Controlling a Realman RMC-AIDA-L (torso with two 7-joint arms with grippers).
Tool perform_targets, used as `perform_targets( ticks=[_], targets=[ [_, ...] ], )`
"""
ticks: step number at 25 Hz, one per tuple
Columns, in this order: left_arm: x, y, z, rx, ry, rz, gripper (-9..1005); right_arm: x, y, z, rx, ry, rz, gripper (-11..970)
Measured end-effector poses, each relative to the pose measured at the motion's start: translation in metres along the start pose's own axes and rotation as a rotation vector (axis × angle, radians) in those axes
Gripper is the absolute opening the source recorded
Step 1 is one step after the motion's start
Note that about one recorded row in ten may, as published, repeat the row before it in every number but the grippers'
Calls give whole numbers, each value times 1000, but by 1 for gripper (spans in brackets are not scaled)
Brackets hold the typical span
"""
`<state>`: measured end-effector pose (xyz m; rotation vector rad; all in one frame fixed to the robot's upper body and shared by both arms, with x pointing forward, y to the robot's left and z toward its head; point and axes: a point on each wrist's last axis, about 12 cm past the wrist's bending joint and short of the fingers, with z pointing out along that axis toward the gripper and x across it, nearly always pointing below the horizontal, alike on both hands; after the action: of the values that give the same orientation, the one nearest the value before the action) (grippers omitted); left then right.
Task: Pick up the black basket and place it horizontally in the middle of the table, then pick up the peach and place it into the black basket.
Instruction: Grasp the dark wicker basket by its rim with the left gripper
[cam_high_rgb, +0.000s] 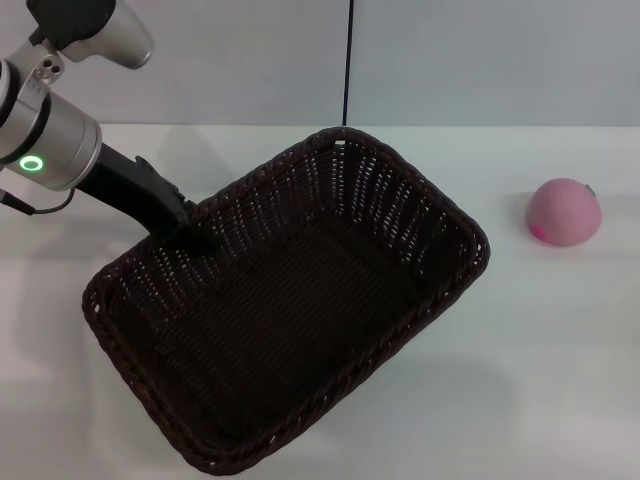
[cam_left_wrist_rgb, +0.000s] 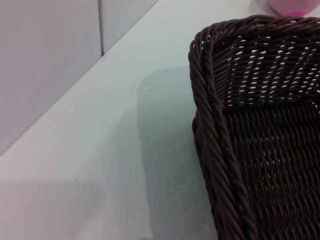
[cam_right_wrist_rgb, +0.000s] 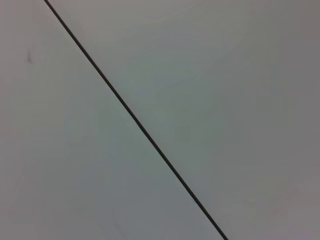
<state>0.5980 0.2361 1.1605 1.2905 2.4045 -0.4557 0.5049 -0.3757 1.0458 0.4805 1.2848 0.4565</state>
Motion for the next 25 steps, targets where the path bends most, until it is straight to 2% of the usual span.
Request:
perform_targets(
  ticks=[3,11,16,21,25],
  targets=[
    [0,0,0,0,1,4,486,0,0,0,0,0,1,683],
    [-2,0,-3,-4,-10,42,281,0,0,1,0,1,1,681],
    [-4,0,-12,-20,-59,80,224,0,1,1,-1,1,2,680],
    [-4,0,-27,-18,-171,118,210,0,0,1,0,1,3,679],
    [-5,-7,-42,-29,-283,188,196,1,-1,-1,5,3,4,678]
  ],
)
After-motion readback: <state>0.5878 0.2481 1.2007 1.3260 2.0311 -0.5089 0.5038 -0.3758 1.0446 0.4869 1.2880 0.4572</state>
